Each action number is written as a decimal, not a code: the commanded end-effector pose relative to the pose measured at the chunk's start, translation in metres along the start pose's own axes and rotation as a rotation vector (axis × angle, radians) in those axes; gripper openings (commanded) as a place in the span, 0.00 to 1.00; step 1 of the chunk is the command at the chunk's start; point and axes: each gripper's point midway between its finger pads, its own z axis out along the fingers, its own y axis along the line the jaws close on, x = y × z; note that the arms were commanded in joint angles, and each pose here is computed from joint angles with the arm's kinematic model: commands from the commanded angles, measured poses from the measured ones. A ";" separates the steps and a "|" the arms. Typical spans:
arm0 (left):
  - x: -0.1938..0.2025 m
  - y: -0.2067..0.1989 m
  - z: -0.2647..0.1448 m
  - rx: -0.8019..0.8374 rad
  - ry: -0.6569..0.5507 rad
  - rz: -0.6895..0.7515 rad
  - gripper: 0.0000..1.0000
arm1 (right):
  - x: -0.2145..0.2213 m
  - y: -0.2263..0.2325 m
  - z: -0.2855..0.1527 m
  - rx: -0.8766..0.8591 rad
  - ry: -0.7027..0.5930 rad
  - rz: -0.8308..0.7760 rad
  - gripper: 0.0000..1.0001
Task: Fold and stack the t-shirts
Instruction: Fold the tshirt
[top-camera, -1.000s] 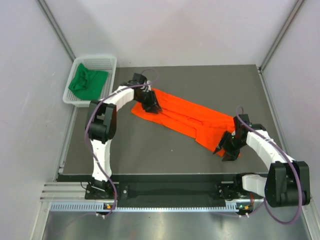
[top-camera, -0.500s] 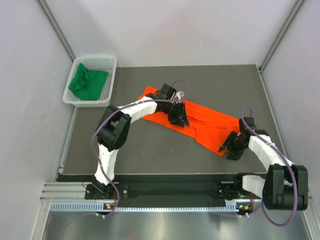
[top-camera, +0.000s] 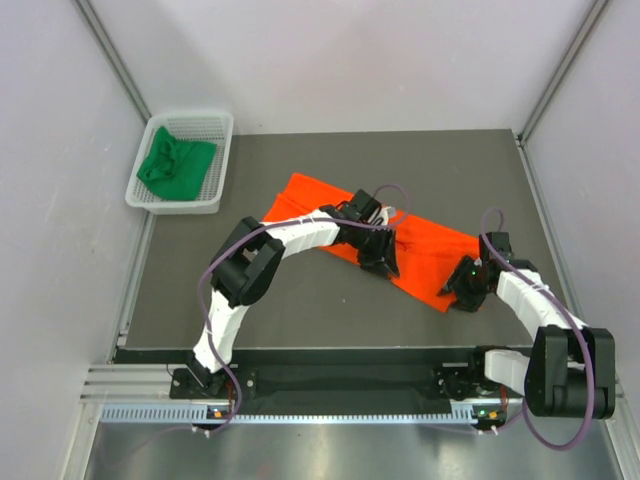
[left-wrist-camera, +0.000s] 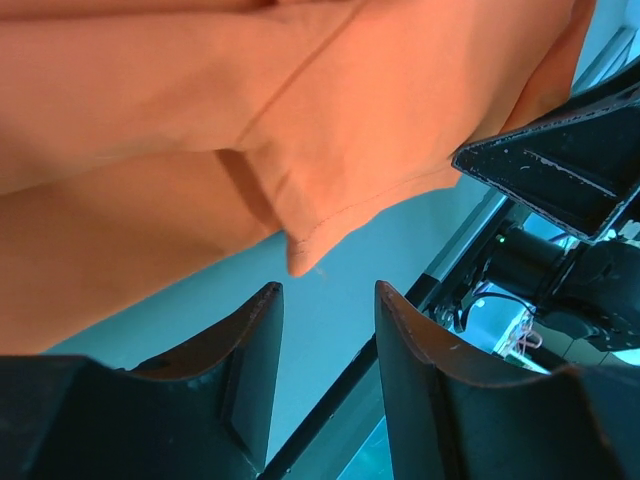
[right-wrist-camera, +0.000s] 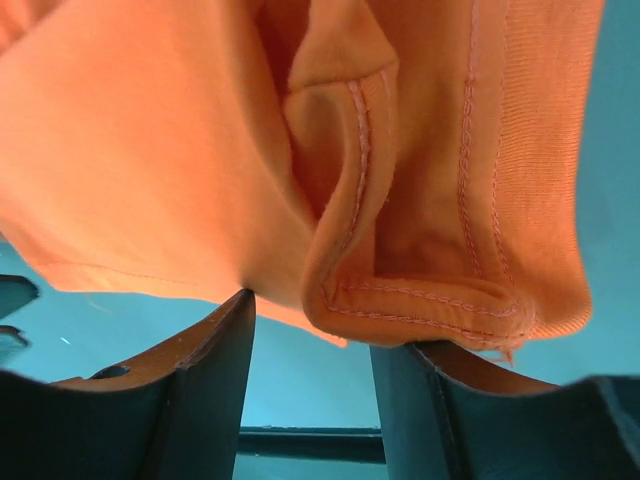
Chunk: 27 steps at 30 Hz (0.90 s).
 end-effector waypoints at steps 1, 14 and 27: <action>-0.010 -0.010 0.012 0.016 -0.034 0.041 0.47 | -0.005 0.000 0.005 -0.019 -0.018 -0.015 0.49; -0.011 0.003 0.027 -0.031 -0.032 0.020 0.35 | 0.004 -0.005 0.009 -0.013 0.012 -0.019 0.41; -0.015 -0.019 0.019 0.035 -0.022 0.032 0.21 | 0.014 0.005 -0.010 -0.046 0.061 0.001 0.28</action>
